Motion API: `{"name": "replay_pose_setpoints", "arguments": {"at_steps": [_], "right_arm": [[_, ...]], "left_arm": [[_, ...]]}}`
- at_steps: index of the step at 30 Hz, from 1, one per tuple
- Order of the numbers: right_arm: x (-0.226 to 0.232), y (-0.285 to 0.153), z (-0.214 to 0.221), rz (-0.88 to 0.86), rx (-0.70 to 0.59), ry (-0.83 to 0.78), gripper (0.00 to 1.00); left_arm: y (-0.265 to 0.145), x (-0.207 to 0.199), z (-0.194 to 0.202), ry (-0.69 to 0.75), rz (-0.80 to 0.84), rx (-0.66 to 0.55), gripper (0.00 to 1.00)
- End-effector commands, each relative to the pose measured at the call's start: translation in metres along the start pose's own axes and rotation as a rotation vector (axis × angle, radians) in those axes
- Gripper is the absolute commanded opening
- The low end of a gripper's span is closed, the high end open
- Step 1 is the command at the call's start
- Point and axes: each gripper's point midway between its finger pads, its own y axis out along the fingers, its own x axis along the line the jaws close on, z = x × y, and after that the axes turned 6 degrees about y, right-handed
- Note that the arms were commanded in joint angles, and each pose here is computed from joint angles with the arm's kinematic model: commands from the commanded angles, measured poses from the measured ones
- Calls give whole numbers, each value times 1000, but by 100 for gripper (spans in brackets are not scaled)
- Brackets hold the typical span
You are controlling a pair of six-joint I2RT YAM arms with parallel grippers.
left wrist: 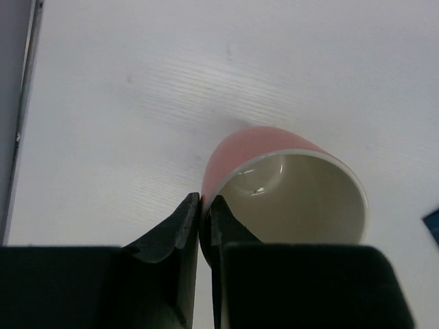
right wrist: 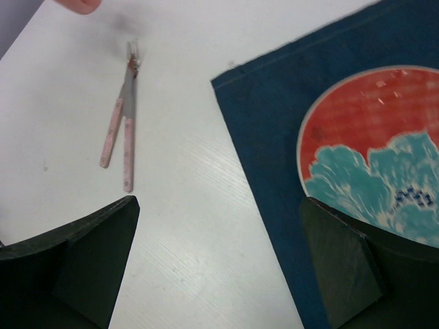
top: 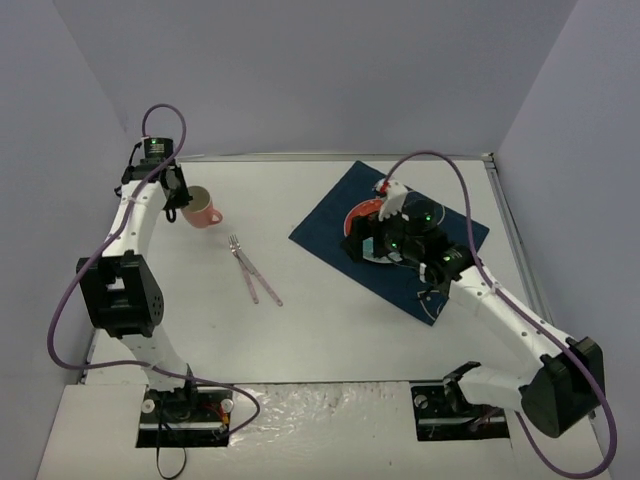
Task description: Set the dinner table for one person
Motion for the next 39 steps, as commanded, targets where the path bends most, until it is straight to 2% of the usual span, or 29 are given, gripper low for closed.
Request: {"name": "replay_pose_setpoints", "arguments": {"at_steps": [1, 9, 16, 29, 39], "right_arm": [[35, 27, -40, -24, -63, -145, 99], [81, 84, -41, -39, -8, -265, 90], [104, 125, -31, -53, 31, -330, 77], [137, 168, -26, -67, 39, -380, 55], [142, 182, -19, -83, 60, -377, 47]], "left_arm": [[-83, -60, -42, 109, 67, -204, 0], [-98, -128, -15, 195, 157, -179, 0], [-104, -160, 2, 228, 228, -166, 0], [-108, -163, 13, 233, 258, -163, 0], [-110, -162, 13, 223, 265, -171, 0]]}}
